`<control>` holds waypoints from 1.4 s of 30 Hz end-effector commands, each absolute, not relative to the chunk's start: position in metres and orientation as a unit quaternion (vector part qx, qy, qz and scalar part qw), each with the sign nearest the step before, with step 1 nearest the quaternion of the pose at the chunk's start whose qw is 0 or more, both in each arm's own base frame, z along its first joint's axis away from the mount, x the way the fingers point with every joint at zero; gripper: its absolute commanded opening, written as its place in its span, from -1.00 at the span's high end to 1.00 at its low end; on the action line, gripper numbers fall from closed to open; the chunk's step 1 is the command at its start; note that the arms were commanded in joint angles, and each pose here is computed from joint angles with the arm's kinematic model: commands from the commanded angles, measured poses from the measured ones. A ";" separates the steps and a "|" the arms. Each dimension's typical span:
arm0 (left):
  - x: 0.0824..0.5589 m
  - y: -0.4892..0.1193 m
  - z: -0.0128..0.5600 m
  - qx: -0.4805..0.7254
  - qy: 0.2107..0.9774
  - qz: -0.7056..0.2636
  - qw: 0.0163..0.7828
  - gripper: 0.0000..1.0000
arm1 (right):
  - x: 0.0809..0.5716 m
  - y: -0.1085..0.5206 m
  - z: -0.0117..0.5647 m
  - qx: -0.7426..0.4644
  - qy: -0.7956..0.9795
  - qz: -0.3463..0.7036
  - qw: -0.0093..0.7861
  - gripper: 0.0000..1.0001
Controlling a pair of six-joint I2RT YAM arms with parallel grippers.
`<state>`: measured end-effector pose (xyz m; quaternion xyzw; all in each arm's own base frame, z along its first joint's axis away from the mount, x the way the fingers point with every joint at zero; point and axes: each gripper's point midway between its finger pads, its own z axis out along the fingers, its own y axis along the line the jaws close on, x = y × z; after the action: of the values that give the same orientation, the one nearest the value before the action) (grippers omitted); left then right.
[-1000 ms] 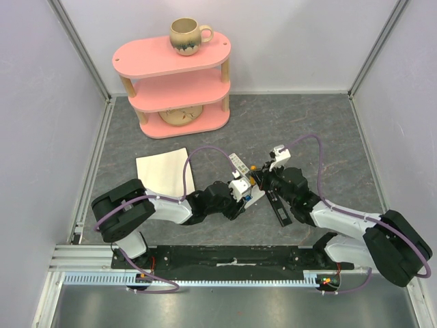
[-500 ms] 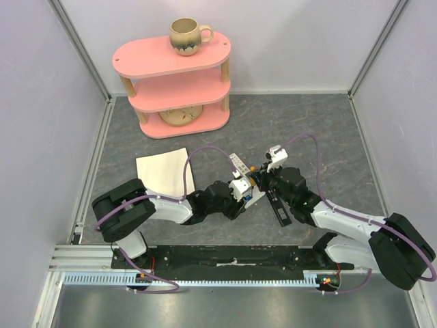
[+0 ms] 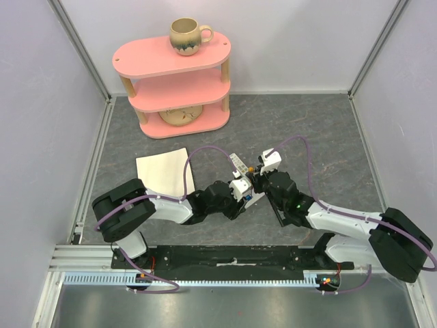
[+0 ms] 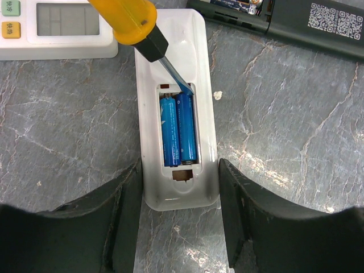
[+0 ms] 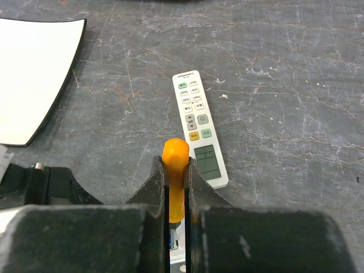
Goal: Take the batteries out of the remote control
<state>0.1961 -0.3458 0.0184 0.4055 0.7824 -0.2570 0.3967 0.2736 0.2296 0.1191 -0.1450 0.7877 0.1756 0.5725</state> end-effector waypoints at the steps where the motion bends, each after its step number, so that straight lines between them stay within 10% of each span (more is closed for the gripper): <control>1: 0.185 -0.316 -0.020 0.402 0.825 -0.208 0.338 0.85 | 0.263 0.215 0.078 -0.147 0.830 0.132 0.521 1.00; 42: 0.184 -0.308 -0.012 0.385 0.823 -0.215 0.357 0.96 | 0.281 0.196 0.102 -0.089 0.803 0.121 0.577 1.00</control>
<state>0.1948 -0.3427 0.0194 0.3914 0.7832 -0.2645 0.4042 0.2793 0.2157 0.1167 -0.0652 0.7868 0.1843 0.5855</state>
